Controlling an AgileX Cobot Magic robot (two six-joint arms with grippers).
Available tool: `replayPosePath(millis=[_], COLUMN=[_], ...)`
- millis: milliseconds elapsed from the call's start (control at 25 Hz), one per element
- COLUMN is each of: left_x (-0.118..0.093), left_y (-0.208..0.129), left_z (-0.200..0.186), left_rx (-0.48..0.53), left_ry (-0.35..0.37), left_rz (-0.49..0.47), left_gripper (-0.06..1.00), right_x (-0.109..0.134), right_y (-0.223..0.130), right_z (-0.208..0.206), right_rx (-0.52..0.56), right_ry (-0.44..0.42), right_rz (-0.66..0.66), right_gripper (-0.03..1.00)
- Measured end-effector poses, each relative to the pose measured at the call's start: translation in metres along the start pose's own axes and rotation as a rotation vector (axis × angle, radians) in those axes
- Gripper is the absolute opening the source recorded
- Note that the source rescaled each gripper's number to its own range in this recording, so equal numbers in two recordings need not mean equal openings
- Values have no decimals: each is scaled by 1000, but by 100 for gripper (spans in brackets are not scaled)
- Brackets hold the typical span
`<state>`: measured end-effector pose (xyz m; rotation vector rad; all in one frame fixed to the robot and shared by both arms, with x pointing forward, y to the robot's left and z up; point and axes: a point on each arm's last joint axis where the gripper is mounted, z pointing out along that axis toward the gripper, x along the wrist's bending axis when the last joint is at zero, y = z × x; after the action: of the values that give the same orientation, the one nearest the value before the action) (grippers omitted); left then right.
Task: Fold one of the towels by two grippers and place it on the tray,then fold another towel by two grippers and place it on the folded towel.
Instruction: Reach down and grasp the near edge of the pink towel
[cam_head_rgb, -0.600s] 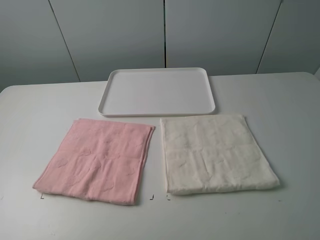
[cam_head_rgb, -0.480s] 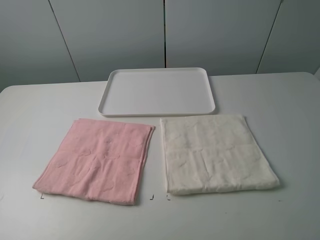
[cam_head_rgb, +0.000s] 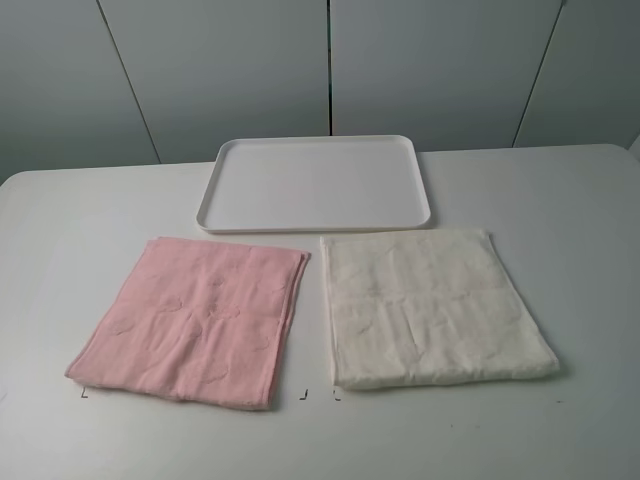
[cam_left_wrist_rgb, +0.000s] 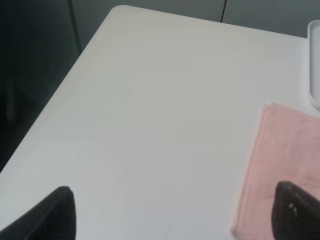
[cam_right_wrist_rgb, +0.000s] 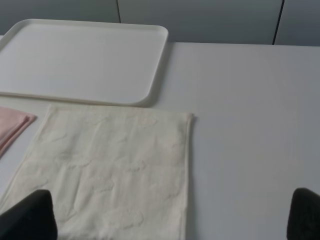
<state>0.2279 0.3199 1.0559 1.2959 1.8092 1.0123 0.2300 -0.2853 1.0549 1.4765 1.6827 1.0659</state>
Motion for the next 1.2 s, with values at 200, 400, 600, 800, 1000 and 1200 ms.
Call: replayPosePath(millis=[200, 400, 600, 800, 1000, 1200], left_x=[0, 0, 0, 0, 0, 0], left_y=[0, 0, 0, 0, 0, 0], left_z=[0, 0, 0, 0, 0, 0], left_rx=[0, 0, 0, 0, 0, 0], left_ry=[0, 0, 0, 0, 0, 0], left_rz=[0, 0, 0, 0, 0, 0], left_gripper=[100, 100, 100, 100, 100, 100], right_x=[0, 0, 0, 0, 0, 0], right_y=[0, 0, 0, 0, 0, 0], right_z=[0, 0, 0, 0, 0, 0], right_rx=[0, 0, 0, 0, 0, 0], right_ry=[0, 0, 0, 0, 0, 0], right_rz=[0, 0, 0, 0, 0, 0], right_gripper=[100, 100, 100, 100, 100, 100])
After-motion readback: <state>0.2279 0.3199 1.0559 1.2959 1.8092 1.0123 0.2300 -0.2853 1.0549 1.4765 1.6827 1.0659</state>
